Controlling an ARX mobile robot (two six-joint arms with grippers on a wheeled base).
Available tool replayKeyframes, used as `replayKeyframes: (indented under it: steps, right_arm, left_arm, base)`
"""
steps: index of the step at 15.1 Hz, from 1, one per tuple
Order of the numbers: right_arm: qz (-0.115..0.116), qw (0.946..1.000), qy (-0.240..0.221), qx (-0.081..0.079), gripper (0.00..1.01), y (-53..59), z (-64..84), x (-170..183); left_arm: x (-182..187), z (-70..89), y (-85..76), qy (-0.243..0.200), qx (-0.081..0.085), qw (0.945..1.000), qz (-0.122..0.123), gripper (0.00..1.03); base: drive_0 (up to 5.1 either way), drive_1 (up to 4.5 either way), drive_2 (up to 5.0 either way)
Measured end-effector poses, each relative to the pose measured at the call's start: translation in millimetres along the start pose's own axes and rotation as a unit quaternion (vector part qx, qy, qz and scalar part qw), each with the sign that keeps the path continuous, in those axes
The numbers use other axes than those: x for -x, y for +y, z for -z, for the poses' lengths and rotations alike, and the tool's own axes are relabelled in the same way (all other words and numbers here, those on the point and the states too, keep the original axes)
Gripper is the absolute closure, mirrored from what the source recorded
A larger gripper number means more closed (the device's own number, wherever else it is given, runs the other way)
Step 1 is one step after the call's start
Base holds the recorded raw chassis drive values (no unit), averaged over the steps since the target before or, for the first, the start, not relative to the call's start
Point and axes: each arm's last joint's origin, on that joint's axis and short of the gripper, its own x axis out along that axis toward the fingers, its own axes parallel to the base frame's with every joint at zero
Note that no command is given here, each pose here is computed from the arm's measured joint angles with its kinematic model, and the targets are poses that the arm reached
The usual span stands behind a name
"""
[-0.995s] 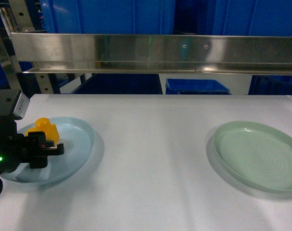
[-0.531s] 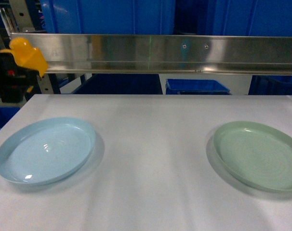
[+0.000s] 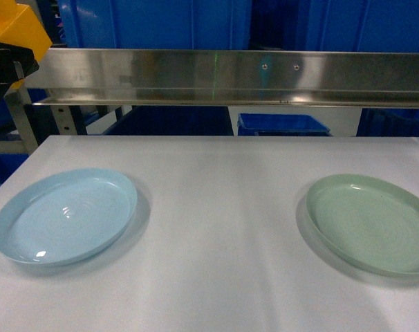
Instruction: Sort and place red and yellow blocks in left bins
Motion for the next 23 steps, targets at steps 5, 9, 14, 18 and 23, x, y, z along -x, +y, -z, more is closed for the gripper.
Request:
replayKeyframes:
  steps: [5,9,14,18,23]
  right_arm:
    - [0.002,1.0000,0.000,0.000,0.72,0.0,0.0,0.1]
    - [0.002,1.0000,0.000,0.000,0.72,-0.1,0.0,0.1]
    - [0.002,1.0000,0.000,0.000,0.72,0.0,-0.1,0.1]
    - [0.002,1.0000,0.000,0.000,0.72,0.0,0.0,0.1]
    - [0.002,1.0000,-0.002,0.000,0.72,0.0,-0.3,0.1]
  left_arm:
    - [-0.3,0.5,-0.6,0.001,0.000,1.0000,0.005,0.76]
    - [-0.3,0.5,-0.6,0.001,0.000,1.0000,0.004,0.76]
    - [-0.4,0.5,-0.4,0.000,0.000,1.0000,0.003,0.77]
    - [-0.4,0.6,-0.4,0.001,0.000,1.0000,0.003,0.77]
    - [-0.4,0.4,0.1,0.000,0.000,1.0000,0.002,0.77]
  base:
    - [-4.0,1.96,2.0]
    - [-4.9,2.54,2.5]
    - [-5.0,2.44,2.4]
    - [-5.0,2.44,2.4]
    - [-5.0,2.42,2.4]
